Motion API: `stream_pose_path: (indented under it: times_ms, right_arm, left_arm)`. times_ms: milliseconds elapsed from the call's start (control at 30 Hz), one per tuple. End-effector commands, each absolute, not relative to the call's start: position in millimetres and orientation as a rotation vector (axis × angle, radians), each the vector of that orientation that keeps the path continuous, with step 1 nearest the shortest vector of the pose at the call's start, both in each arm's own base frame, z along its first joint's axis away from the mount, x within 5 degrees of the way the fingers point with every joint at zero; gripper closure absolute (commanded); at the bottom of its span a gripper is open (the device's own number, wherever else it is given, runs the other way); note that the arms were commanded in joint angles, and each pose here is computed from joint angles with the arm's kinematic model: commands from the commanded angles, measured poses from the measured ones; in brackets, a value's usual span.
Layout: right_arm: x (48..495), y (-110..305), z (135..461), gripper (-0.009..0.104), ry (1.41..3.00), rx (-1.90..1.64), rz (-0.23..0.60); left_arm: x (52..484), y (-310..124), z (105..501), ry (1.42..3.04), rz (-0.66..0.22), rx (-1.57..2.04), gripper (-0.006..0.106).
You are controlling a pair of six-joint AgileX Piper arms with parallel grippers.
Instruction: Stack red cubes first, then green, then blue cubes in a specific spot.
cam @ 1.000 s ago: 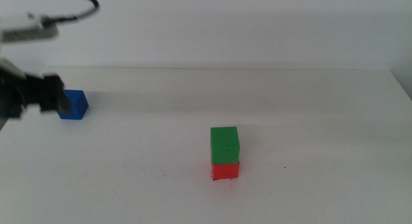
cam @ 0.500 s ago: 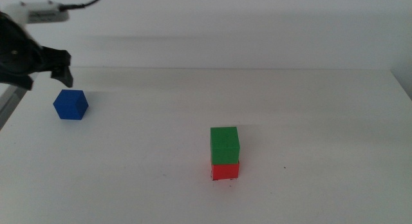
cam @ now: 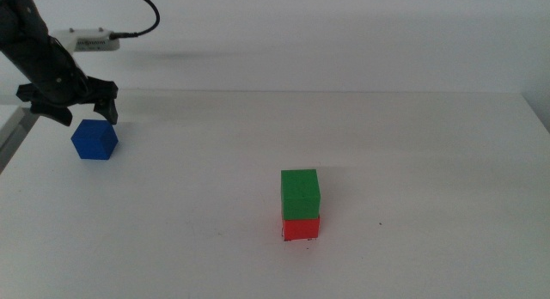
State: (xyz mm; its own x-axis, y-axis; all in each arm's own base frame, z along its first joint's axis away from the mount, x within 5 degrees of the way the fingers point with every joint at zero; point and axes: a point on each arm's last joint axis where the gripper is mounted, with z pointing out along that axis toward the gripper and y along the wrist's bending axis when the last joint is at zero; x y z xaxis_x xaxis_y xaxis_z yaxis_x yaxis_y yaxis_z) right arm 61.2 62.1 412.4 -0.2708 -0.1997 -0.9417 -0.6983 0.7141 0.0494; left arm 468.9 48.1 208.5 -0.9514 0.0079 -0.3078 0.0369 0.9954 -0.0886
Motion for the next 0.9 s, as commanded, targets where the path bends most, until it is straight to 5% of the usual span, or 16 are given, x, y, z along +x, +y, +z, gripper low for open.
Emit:
stream_pose_path:
  times_ms: [0,400,467,733,867]
  right_arm:
    - [61,62,413,0.002,1.799,-0.707,0.561]
    - [61,62,413,0.002,1.801,-0.707,0.566]
    - [61,62,413,0.002,1.801,-0.707,0.566]
    - [61,62,413,0.002,1.801,-0.707,0.566]
    - [61,62,413,0.002,1.801,-0.707,0.566]
  left_arm:
    - [473,51,208,2.799,-0.114,0.039,0.007]
    - [482,51,170,2.841,-0.127,0.056,0.014]
    - [481,51,170,2.850,-0.130,0.057,0.024]
    - [471,49,184,2.909,-0.174,-0.010,0.094]
    - [454,35,230,2.886,-0.152,-0.090,0.102]
